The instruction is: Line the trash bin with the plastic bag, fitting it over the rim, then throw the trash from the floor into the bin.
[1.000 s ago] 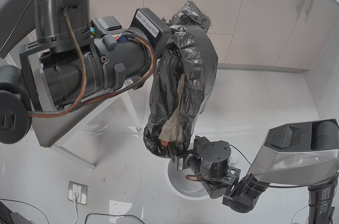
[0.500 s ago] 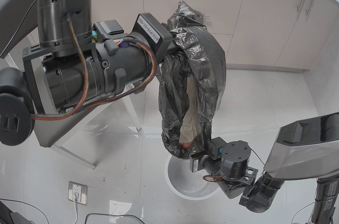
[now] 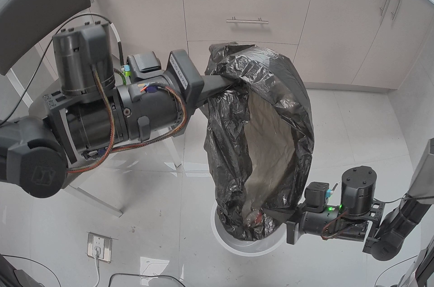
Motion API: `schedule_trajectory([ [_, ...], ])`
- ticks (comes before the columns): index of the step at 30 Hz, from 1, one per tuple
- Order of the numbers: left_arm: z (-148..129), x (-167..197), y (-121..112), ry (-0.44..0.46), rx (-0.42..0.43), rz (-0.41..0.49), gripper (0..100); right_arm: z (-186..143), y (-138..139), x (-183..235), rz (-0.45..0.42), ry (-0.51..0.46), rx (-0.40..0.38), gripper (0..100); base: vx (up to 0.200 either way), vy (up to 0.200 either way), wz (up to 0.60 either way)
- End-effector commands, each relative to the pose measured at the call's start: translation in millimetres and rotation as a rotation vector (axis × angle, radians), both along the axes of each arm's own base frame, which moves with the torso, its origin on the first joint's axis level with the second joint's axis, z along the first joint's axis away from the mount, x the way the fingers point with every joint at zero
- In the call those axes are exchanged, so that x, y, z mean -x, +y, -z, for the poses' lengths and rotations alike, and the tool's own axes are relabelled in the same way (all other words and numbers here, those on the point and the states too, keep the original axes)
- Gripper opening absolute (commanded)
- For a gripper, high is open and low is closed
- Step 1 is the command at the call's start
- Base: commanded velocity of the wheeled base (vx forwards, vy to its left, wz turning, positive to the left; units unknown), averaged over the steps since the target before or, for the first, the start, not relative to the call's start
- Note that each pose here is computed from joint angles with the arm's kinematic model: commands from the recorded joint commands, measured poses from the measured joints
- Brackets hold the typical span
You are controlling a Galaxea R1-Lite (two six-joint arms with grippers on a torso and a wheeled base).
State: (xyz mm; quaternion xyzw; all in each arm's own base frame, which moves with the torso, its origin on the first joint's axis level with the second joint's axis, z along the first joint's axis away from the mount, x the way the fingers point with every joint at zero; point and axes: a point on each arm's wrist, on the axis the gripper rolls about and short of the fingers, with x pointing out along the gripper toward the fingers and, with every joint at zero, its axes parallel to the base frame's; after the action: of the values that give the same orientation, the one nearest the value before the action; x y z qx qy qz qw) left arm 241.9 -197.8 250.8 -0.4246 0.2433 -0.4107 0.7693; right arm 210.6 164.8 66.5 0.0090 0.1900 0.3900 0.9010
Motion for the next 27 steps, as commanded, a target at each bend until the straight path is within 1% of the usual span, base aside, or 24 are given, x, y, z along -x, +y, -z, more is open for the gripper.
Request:
schedule_trajectory([
  [1,51,-27,-2,0.066,-0.038,0.033,0,-24,-37,21,-0.077,0.068,-0.065,0,0.000,0.000,0.00],
  [5,61,-31,-7,0.090,-0.053,0.043,0,-20,-44,21,-0.117,0.137,-0.095,0,0.000,0.000,0.00],
  [8,63,-29,-9,0.094,-0.055,0.051,0,-16,-49,25,-0.166,0.189,-0.116,0,0.000,0.000,0.00],
  [9,63,-29,-10,0.095,-0.056,0.052,0,-16,-49,25,-0.168,0.192,-0.117,0,0.000,0.000,0.00],
  [10,65,-28,-11,0.104,-0.059,0.057,0,-12,-52,31,-0.186,0.235,-0.123,0,0.000,0.000,0.00],
  [12,70,-26,-11,0.119,-0.069,0.062,0,-7,-54,39,-0.196,0.275,-0.122,0,0.000,0.000,0.00],
  [15,74,-22,-13,0.130,-0.077,0.072,0,-6,-57,46,-0.202,0.300,-0.123,0,0.000,0.000,0.00],
  [18,78,-17,-15,0.160,-0.079,0.082,0,-4,-59,61,-0.227,0.345,-0.128,0,0.000,0.000,0.00],
  [20,81,-12,-19,0.210,-0.063,0.095,0,-4,-60,72,-0.266,0.379,-0.142,0,0.000,0.000,0.00],
  [22,84,-9,-20,0.245,-0.057,0.100,0,-4,-58,77,-0.284,0.401,-0.146,0,0.000,0.000,0.00],
  [27,95,0,-21,0.285,-0.078,0.113,0,-5,-51,84,-0.313,0.457,-0.165,0,0.000,0.000,0.00],
])
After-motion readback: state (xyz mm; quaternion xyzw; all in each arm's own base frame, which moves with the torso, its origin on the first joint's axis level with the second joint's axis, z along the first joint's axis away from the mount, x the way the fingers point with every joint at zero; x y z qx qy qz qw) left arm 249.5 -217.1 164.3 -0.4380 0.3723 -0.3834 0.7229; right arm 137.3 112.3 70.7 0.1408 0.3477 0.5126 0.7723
